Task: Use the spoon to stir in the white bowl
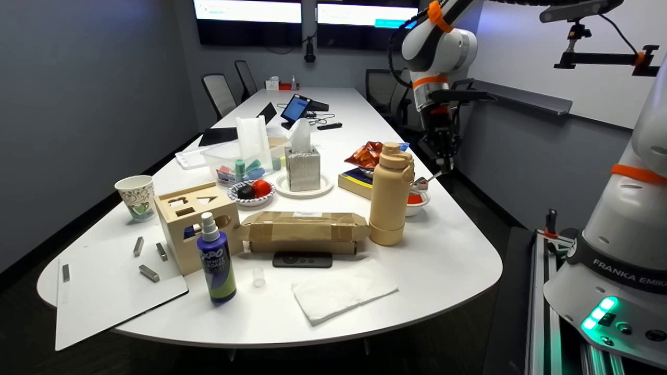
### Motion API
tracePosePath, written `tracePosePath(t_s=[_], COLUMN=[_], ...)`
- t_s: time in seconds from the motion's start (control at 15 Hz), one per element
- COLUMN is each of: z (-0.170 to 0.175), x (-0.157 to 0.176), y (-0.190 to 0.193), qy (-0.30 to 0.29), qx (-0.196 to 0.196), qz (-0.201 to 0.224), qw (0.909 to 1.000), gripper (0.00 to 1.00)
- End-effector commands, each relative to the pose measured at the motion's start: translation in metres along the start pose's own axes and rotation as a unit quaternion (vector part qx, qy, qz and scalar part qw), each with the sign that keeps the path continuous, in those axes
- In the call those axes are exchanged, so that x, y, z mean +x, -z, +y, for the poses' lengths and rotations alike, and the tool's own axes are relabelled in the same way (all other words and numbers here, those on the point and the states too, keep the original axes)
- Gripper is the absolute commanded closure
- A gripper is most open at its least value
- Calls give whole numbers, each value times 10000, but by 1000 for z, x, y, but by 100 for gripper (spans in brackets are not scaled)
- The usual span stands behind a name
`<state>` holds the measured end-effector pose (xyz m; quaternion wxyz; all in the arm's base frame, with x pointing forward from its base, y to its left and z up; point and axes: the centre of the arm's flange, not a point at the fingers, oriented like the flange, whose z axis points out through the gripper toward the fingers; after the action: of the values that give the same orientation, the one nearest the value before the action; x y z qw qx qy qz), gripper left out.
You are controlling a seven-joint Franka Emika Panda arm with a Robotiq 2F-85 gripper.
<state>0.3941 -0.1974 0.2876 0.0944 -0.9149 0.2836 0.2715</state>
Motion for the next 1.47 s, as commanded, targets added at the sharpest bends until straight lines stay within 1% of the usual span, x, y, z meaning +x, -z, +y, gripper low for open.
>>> tracePosePath(t_s=[0.0,0.13,0.33,0.47,0.67,0.8,1.07,1.2,1.4], z=[-1,-1,-5,-10,-17,-22,-33,-37,-35], x=[11,10,7,6,9,13,21,23,23], y=[4,6,9,7,2,-6,-22,-26,-21], qy=[64,-93,-481,-777,-1050,-995,-570,-284,-83], qx=[277,292,-62,-322,-718,-865,-831,-619,-169], qz=[-565,-528,-428,-447,-661,-929,-1318,-1370,-1266], qw=[9980,9981,9979,9955,9897,9869,9862,9882,9918], gripper=[99,99,99,99,99,99,99,99,99])
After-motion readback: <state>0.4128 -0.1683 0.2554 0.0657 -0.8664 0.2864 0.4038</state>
